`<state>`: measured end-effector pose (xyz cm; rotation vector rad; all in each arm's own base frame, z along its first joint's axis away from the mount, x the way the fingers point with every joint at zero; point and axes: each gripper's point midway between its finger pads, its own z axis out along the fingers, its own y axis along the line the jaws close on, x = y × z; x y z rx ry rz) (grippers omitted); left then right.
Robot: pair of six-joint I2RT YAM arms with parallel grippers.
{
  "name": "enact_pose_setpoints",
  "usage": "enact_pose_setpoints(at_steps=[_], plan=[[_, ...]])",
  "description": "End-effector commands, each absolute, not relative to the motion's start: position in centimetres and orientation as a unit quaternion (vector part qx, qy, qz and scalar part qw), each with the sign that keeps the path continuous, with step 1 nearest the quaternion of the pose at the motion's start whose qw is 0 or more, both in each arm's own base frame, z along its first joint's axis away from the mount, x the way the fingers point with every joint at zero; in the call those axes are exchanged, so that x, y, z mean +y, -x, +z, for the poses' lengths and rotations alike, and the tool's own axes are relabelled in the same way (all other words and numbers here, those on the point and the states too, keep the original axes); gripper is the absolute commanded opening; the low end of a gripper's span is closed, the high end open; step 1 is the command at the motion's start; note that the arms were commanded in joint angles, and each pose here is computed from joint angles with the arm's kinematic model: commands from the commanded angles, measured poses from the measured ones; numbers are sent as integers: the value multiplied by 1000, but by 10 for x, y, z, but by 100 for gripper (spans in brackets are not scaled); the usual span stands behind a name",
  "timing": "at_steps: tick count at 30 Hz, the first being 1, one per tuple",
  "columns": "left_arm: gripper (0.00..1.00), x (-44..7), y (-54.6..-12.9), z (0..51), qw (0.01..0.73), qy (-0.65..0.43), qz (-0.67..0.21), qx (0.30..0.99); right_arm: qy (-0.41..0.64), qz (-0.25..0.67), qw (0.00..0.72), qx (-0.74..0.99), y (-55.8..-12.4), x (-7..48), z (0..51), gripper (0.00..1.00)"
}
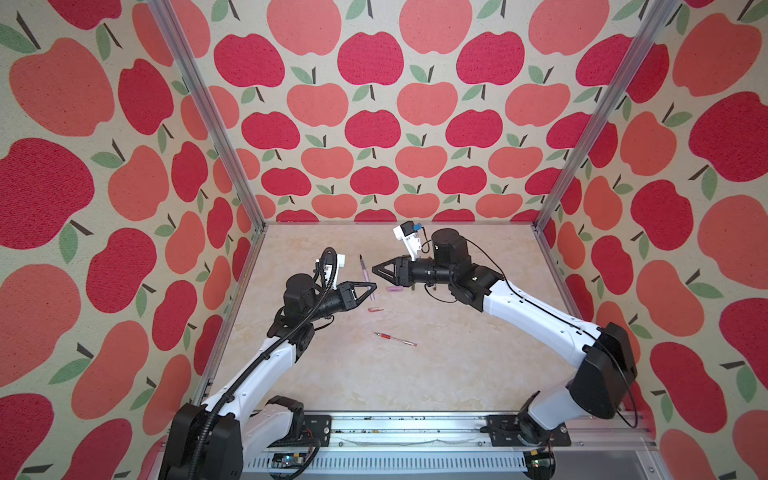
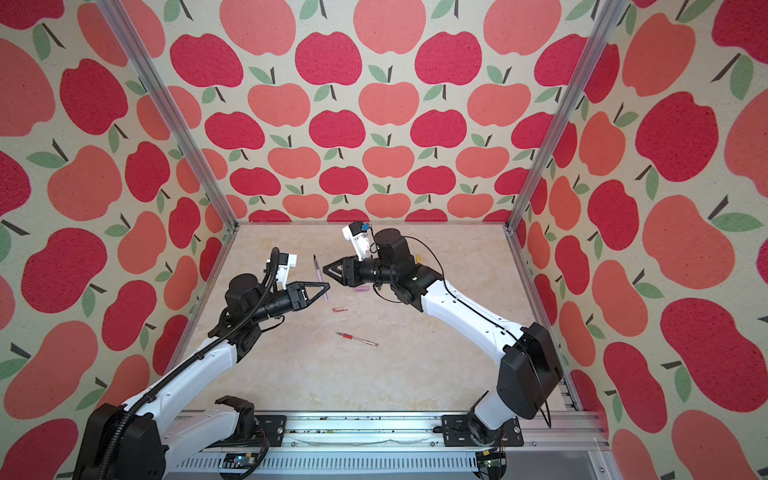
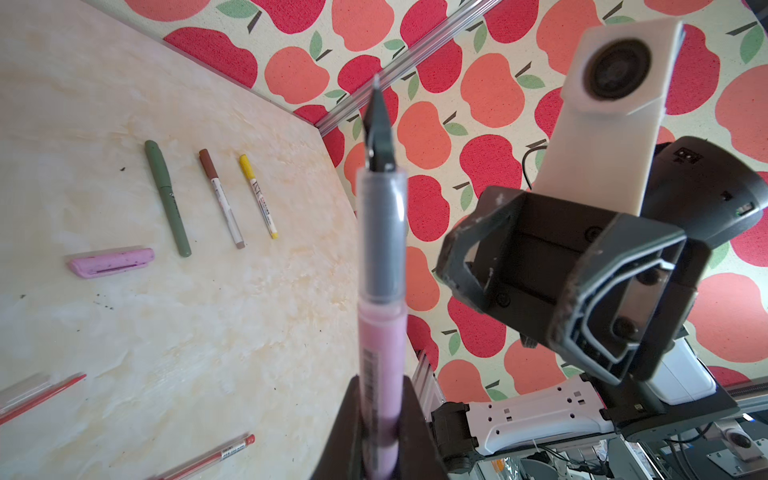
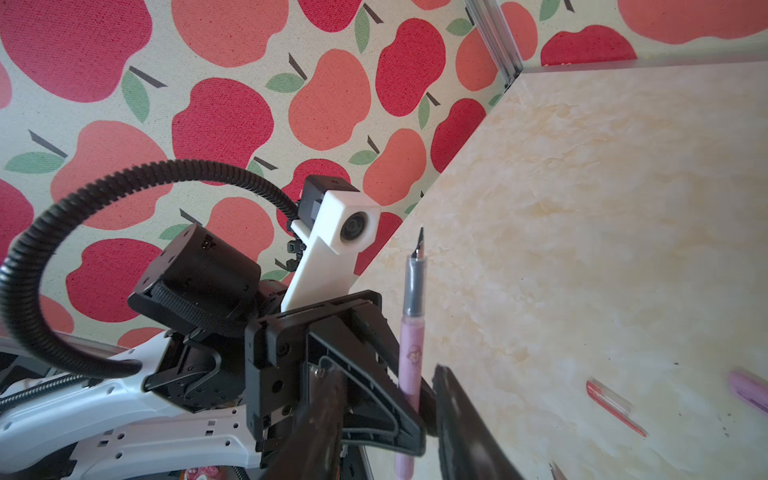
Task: Insert the pens into the pen caps
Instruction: 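Close left gripper on the pink pen body below the right gripper, then open right gripper and move it to the pink cap while left holds pen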
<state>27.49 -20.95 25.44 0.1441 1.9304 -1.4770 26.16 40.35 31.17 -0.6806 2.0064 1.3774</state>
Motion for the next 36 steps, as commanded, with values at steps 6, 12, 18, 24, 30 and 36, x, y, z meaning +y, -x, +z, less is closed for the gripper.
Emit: enact_pose_setpoints(at_steps=[6,12,18,24,30,36], plan=[[0,-191,-249,230,340,-88,-481,803,306,308,282,856,-301,362,236,48],[0,-188,-238,222,331,-93,-471,813,387,215,222,869,-322,365,175,52],[0,-187,-233,203,310,-80,-471,822,418,163,184,875,-347,376,129,54],[0,-184,-237,190,311,-63,-466,826,434,129,167,876,-367,383,98,54],[0,-188,-243,178,305,-40,-482,821,441,102,154,879,-384,383,74,55],[0,-192,-250,173,295,-41,-487,821,430,120,145,883,-394,387,64,57]])
